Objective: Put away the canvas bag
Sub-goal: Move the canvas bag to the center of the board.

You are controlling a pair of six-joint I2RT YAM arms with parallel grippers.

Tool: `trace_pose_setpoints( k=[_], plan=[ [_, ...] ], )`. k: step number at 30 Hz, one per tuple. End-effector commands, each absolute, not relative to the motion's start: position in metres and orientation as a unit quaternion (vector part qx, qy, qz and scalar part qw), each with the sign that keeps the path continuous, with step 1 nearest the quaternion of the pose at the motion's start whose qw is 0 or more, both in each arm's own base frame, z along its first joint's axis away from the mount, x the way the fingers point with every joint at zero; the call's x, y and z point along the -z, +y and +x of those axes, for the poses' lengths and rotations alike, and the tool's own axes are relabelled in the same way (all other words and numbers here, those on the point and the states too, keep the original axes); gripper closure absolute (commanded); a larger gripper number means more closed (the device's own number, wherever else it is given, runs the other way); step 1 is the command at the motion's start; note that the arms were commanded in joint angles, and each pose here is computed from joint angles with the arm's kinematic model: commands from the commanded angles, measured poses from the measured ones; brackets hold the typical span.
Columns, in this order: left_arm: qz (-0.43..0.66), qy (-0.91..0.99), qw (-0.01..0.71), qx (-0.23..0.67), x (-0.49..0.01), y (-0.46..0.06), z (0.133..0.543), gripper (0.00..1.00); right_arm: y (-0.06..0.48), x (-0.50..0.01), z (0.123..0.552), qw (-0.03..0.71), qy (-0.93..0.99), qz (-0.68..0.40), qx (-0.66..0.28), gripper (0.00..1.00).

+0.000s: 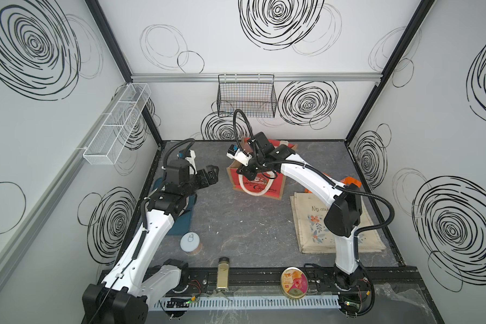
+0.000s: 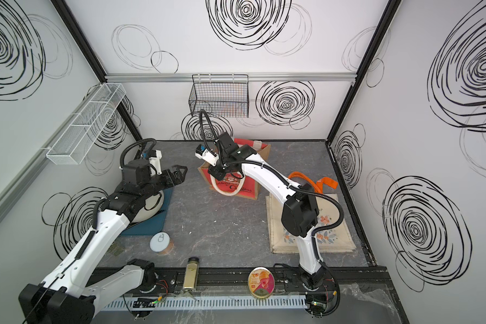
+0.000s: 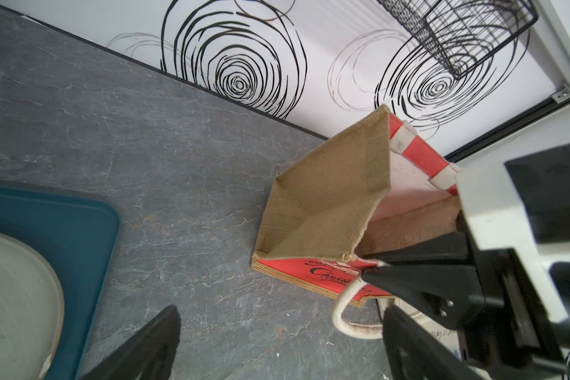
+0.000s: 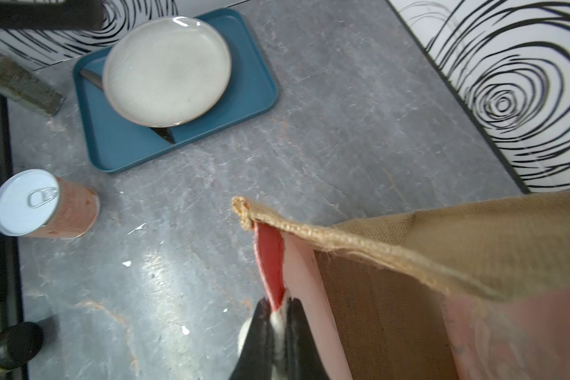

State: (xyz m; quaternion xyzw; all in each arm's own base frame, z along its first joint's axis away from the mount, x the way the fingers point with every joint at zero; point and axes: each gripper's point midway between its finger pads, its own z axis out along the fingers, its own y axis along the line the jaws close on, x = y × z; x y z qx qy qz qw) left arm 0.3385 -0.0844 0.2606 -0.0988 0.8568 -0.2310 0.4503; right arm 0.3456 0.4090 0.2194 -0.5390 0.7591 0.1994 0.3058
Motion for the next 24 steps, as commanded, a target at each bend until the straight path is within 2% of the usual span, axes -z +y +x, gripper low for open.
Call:
trace_pose_setpoints(
  k=[1,4,10,13,15,20,24],
  plan=[
    [-0.078,0.857,0.457,0.226,-0.275,-0.084,0.333,0.03,0.396,-0.221,0.315,0.267,0.789,-0.517,-0.197,0.99],
    [-0.054,0.86,0.449,0.238,-0.278,-0.097,0.332,0.04,0.403,-0.22,0.293,0.258,0.784,-0.528,-0.201,0.97],
    [-0.014,0.866,0.444,0.231,-0.279,-0.124,0.33,0.07,0.391,-0.222,0.278,0.242,0.807,-0.499,-0.205,0.94],
    [-0.013,0.86,0.447,0.246,-0.282,-0.13,0.334,0.11,0.386,-0.223,0.28,0.282,0.796,-0.494,-0.207,0.84],
    [-0.005,0.86,0.442,0.255,-0.282,-0.137,0.337,0.11,0.381,-0.227,0.286,0.304,0.794,-0.484,-0.205,0.73],
    [0.022,0.857,0.444,0.261,-0.287,-0.154,0.342,0.13,0.377,-0.252,0.287,0.337,0.782,-0.479,-0.214,0.57],
    [0.04,0.843,0.459,0.278,-0.297,-0.165,0.348,0.14,0.365,-0.25,0.287,0.342,0.791,-0.466,-0.198,0.45]
  ],
)
